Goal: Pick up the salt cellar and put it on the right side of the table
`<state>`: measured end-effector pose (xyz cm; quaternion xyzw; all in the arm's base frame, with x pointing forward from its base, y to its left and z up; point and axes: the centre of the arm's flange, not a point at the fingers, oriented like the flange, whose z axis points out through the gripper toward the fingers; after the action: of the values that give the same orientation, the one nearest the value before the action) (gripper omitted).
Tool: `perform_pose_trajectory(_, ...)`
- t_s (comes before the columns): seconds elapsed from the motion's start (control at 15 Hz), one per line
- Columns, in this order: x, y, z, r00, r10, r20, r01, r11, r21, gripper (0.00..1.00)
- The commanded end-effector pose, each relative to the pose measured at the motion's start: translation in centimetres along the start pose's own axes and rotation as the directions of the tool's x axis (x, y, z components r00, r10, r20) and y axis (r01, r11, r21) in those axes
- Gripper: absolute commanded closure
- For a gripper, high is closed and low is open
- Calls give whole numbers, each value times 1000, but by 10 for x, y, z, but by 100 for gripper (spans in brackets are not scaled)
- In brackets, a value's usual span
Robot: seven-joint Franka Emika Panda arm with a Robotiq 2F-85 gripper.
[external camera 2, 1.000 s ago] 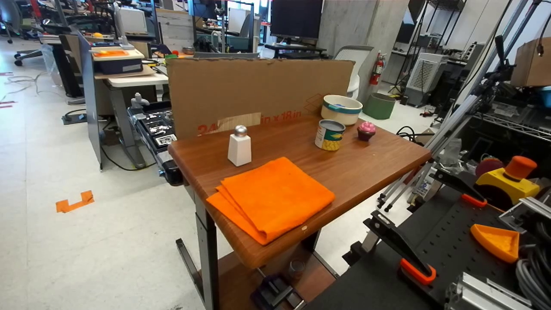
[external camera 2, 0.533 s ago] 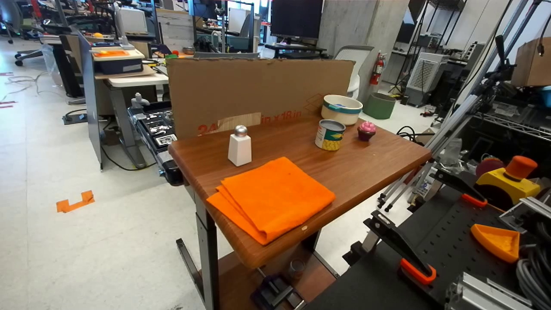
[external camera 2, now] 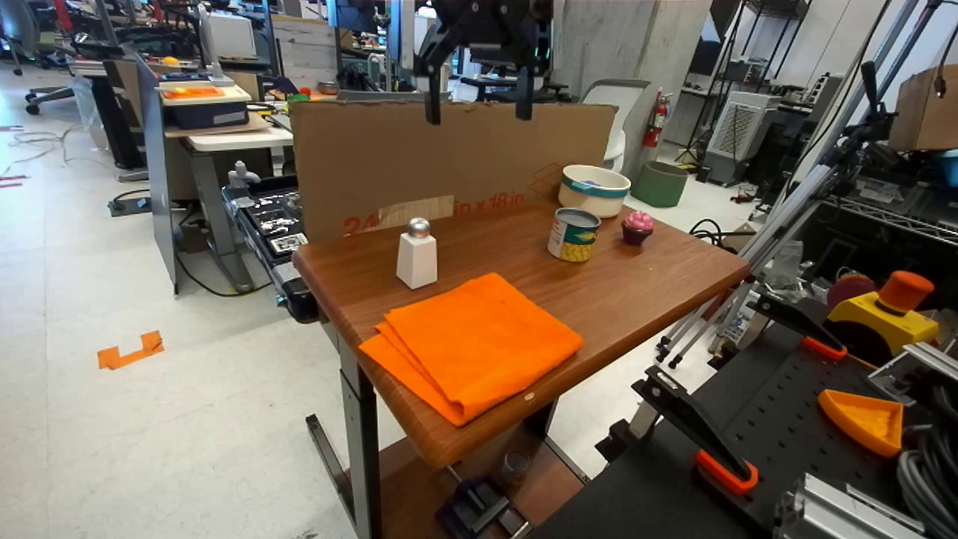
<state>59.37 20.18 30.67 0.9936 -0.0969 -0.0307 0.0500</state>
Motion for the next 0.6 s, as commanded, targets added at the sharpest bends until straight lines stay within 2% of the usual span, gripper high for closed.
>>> perform_pose_trajectory(0.0, 20, -20, 24, 999, 30, 23, -28, 998, -51, 0)
perform_pose_trajectory(0.53, 39, -50, 70, 999, 13, 32, -11, 996, -84, 0)
